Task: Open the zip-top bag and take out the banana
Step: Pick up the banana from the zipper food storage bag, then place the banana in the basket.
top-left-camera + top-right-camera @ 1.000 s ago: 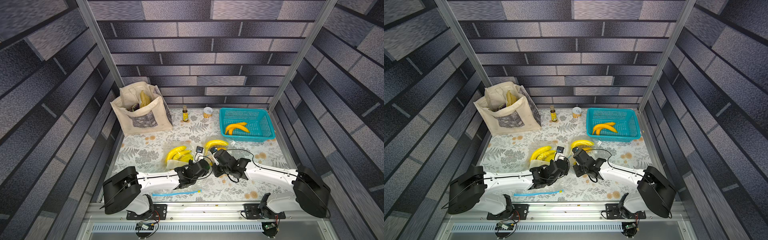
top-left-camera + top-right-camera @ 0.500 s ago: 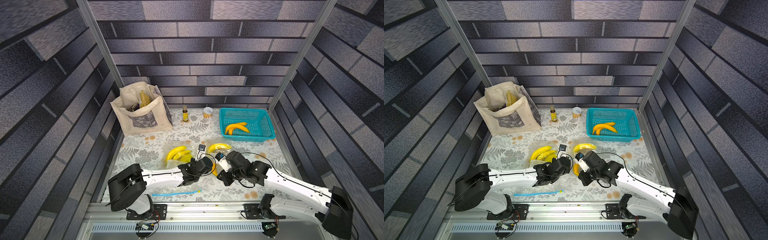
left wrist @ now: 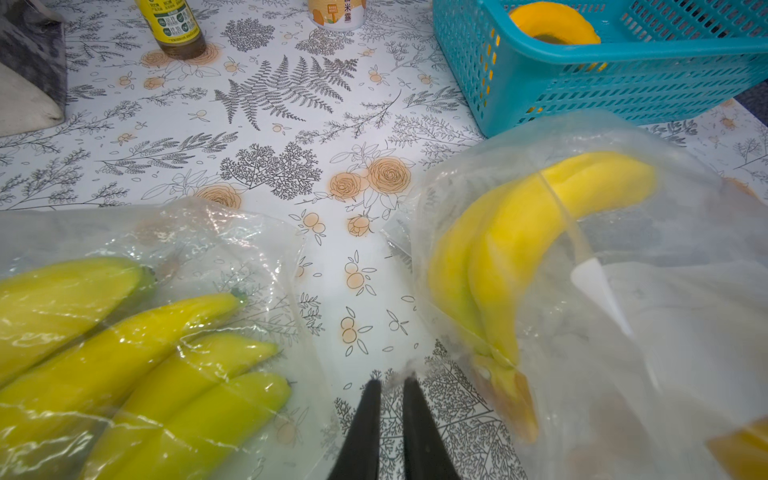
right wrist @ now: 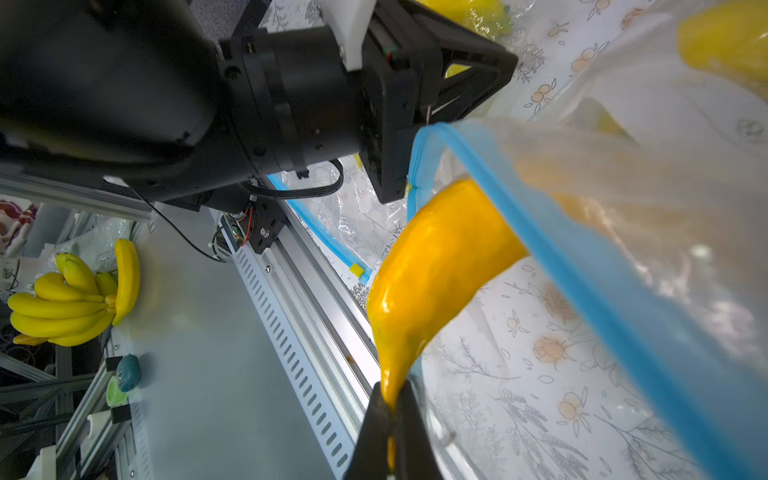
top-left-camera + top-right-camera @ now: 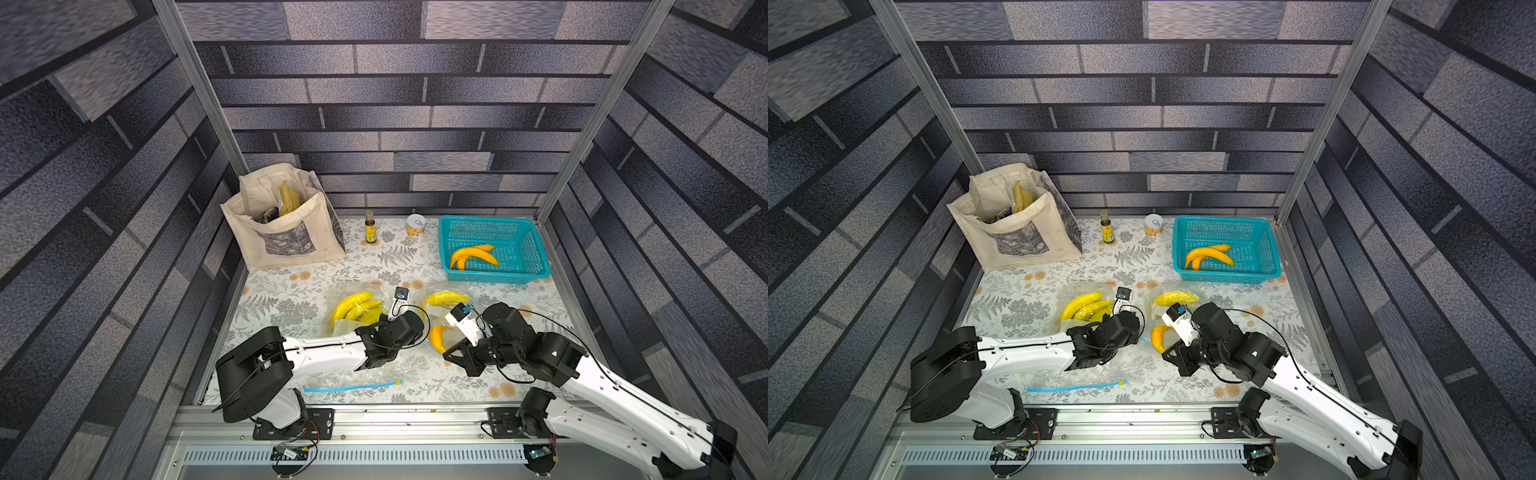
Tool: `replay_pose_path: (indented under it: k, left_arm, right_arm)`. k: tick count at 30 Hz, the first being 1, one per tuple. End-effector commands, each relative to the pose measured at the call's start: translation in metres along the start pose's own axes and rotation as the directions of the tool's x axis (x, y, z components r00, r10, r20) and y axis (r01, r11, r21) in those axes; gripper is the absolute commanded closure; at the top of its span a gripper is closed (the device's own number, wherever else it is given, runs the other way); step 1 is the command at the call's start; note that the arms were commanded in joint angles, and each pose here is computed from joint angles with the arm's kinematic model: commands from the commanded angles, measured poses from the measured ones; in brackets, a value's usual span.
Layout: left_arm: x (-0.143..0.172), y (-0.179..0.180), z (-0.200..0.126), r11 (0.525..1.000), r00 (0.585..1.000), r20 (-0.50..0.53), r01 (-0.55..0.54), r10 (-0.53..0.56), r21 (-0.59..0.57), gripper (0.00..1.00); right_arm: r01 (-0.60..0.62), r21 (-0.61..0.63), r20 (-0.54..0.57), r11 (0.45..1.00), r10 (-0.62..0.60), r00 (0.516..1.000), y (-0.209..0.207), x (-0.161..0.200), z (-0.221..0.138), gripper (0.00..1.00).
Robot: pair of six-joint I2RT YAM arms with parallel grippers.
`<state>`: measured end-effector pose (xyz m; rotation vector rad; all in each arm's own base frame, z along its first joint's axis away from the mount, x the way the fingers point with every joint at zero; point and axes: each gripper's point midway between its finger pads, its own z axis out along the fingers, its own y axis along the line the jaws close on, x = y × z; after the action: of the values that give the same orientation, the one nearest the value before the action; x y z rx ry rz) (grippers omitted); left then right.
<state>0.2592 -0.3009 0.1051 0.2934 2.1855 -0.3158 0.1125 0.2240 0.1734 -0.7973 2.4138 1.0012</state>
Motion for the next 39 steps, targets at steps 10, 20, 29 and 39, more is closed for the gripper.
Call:
replay_pose_path:
  k: [10, 20, 29, 39]
  left_arm:
    - [-0.006, -0.039, -0.009, 0.991, 0.998, 0.037, -0.047, 0.043, 0.122, 0.83]
    - [-0.012, -0.045, -0.001, 0.992, 0.999, 0.025, -0.041, 0.038, 0.119, 0.87]
    - [-0.023, -0.031, 0.002, 0.994, 1.000, 0.022, -0.021, 0.018, 0.107, 0.94]
    - [-0.024, -0.025, 0.006, 0.996, 1.000, -0.004, -0.006, 0.007, 0.091, 0.97]
  right_arm:
    - [-0.057, -0.029, 0.098, 0.998, 0.060, 0.993, 0.001, -0.026, 0.008, 1.00]
    - [-0.061, -0.243, 0.076, 0.968, 0.081, 0.994, 0.041, -0.031, 0.001, 1.00]
    - [0.004, -0.278, 0.107, 0.961, 0.027, 0.994, 0.068, -0.031, -0.048, 1.00]
    - [0.076, -0.153, 0.170, 0.985, -0.050, 0.984, 0.073, -0.038, -0.100, 1.00]
